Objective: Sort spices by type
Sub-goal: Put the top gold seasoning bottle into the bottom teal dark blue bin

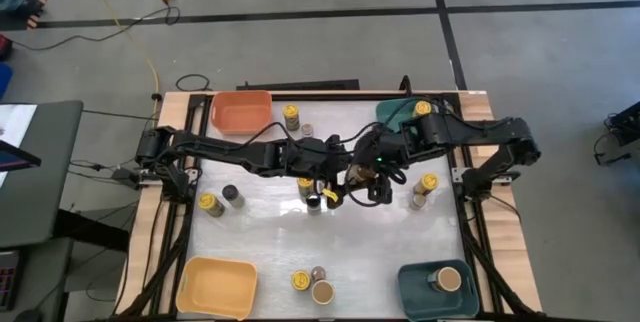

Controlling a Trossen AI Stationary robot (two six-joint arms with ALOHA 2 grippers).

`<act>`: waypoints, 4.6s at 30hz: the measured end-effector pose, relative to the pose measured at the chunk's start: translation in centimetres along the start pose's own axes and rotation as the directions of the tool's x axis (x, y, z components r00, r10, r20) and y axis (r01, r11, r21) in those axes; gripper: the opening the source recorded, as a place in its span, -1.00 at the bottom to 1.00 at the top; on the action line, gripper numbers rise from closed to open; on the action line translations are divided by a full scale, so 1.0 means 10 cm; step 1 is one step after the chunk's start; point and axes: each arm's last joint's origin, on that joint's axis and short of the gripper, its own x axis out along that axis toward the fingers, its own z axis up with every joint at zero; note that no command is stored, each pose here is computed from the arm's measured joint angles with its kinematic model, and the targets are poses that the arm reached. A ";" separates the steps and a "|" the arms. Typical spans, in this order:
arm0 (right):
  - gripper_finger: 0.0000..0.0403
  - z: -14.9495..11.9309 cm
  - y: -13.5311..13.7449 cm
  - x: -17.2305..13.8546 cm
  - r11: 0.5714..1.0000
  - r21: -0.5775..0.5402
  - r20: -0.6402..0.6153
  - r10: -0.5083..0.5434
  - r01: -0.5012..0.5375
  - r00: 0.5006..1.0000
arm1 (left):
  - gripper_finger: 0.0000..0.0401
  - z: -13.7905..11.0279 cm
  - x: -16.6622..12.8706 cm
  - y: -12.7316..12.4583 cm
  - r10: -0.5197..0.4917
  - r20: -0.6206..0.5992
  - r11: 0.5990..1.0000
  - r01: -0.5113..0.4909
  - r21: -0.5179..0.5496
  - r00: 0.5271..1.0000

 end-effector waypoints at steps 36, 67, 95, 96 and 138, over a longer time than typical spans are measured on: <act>0.47 -1.20 1.60 -0.42 0.950 0.312 -0.141 0.016 0.029 0.990 | 0.55 -0.29 -1.92 -0.52 -0.064 -0.045 0.968 0.051 -0.246 0.997; 0.47 -1.91 2.35 0.38 0.966 0.253 -0.235 0.003 0.058 0.972 | 0.55 -0.30 -1.97 -0.60 -0.107 -0.044 0.963 0.092 -0.252 0.993; 0.47 -2.07 2.25 0.76 0.948 0.291 -0.258 -0.050 0.127 0.965 | 0.55 -0.30 -1.97 -0.60 -0.107 -0.047 0.966 0.092 -0.240 0.993; 0.47 -2.07 2.25 0.76 0.948 0.291 -0.258 -0.051 0.128 0.965 | 0.55 -0.30 -1.97 -0.60 -0.107 -0.047 0.966 0.092 -0.240 0.993; 0.60 -2.08 2.26 0.76 0.943 0.308 -0.260 -0.044 0.126 0.965 | 0.55 -0.30 -1.97 -0.60 -0.107 -0.047 0.967 0.093 -0.239 0.993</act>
